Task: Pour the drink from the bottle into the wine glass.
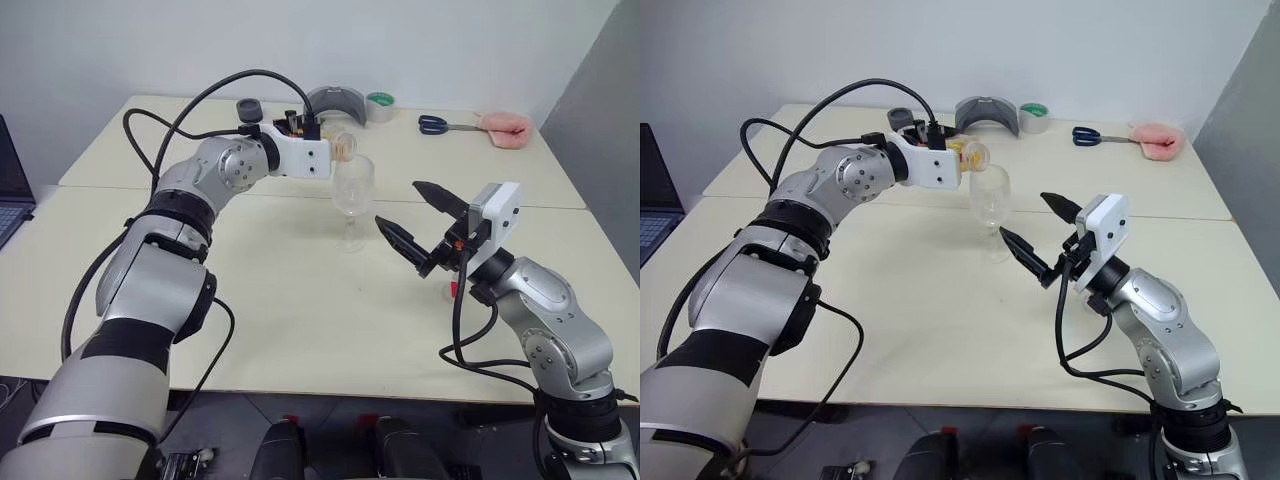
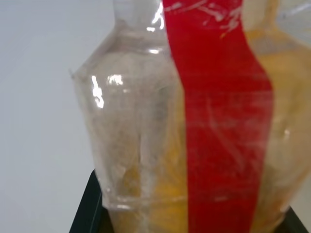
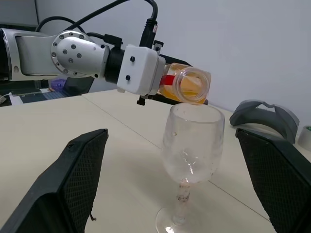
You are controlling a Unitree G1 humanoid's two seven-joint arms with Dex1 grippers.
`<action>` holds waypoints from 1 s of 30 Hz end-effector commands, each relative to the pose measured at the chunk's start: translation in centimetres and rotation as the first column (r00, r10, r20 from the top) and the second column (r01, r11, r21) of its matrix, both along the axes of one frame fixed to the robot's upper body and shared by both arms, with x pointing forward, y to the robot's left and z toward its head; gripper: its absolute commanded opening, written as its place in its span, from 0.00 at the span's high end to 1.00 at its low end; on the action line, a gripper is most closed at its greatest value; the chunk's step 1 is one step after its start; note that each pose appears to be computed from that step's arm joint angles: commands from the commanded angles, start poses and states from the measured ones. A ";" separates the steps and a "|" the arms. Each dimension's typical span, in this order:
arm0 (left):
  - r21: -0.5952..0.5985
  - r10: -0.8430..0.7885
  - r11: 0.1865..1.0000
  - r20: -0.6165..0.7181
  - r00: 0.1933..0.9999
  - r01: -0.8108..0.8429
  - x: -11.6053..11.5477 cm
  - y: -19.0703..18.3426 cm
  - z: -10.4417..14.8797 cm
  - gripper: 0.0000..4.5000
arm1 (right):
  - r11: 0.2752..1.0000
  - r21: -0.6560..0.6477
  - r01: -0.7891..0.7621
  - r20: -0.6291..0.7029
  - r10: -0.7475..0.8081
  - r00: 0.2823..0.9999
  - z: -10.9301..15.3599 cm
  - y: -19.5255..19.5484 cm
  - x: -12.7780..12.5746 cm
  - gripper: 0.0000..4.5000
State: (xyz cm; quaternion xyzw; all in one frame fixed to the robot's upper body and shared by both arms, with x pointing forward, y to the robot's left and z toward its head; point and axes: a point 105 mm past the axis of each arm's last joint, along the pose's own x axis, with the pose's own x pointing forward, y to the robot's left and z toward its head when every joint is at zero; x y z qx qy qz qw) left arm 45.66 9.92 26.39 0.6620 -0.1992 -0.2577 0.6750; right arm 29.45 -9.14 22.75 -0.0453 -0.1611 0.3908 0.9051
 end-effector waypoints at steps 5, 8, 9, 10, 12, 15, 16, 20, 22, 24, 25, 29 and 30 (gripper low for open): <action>0.059 -0.014 0.998 0.167 0.986 0.004 -0.3 -0.2 4.0 0.63 | 1.000 0.019 -0.007 0.046 0.006 0.999 1.2 0.1 -0.6 0.00; 0.067 -0.011 0.998 0.178 0.984 -0.001 -0.3 -0.2 4.1 0.63 | 1.000 0.020 -0.007 0.046 0.006 0.999 1.2 0.1 -0.6 0.00; 0.070 -0.011 0.998 0.182 0.983 -0.002 -0.3 -0.2 4.2 0.63 | 1.000 0.020 -0.007 0.047 0.006 0.999 1.2 0.1 -0.6 0.00; 0.077 -0.011 0.997 0.189 0.982 -0.004 -0.3 -0.2 4.2 0.63 | 1.000 0.021 -0.006 0.047 0.005 0.999 1.2 0.1 -0.5 0.00; 0.087 -0.010 0.996 0.199 0.980 -0.007 -0.2 -0.3 4.4 0.63 | 1.000 0.021 -0.006 0.048 0.005 0.999 1.2 0.1 -0.5 0.00; 0.094 -0.012 0.996 0.210 0.978 -0.008 -0.3 -0.3 4.6 0.63 | 1.000 0.020 -0.007 0.046 0.006 0.999 1.2 0.1 -0.5 0.00; 0.096 -0.013 0.995 0.212 0.977 -0.008 -0.3 -0.3 4.6 0.63 | 1.000 0.020 -0.009 0.046 0.008 0.999 1.2 0.2 -0.5 0.00; 0.105 -0.015 0.994 0.225 0.974 -0.009 -0.3 -0.4 4.9 0.63 | 1.000 0.010 -0.018 0.047 0.017 0.999 1.1 0.4 -0.6 0.00; 0.110 -0.017 0.994 0.230 0.973 -0.008 -0.3 -0.5 5.0 0.63 | 1.000 0.008 -0.021 0.046 0.021 0.999 1.1 0.5 -0.7 0.00; 0.116 -0.019 0.993 0.235 0.972 -0.009 -0.3 -0.5 5.0 0.63 | 1.000 0.010 -0.023 0.045 0.022 0.999 1.0 0.5 -0.7 0.00; 0.120 -0.019 0.993 0.238 0.971 -0.010 -0.3 -0.5 5.1 0.63 | 1.000 0.010 -0.022 0.044 0.022 0.999 1.0 0.5 -0.7 0.00; 0.140 -0.019 0.990 0.254 0.967 -0.018 -0.3 -0.5 5.3 0.63 | 1.000 0.012 -0.022 0.044 0.021 0.999 1.0 0.6 -0.7 0.00; 0.143 -0.019 0.990 0.257 0.966 -0.019 -0.3 -0.5 5.3 0.63 | 1.000 0.012 -0.022 0.044 0.022 0.999 1.0 0.6 -0.7 0.00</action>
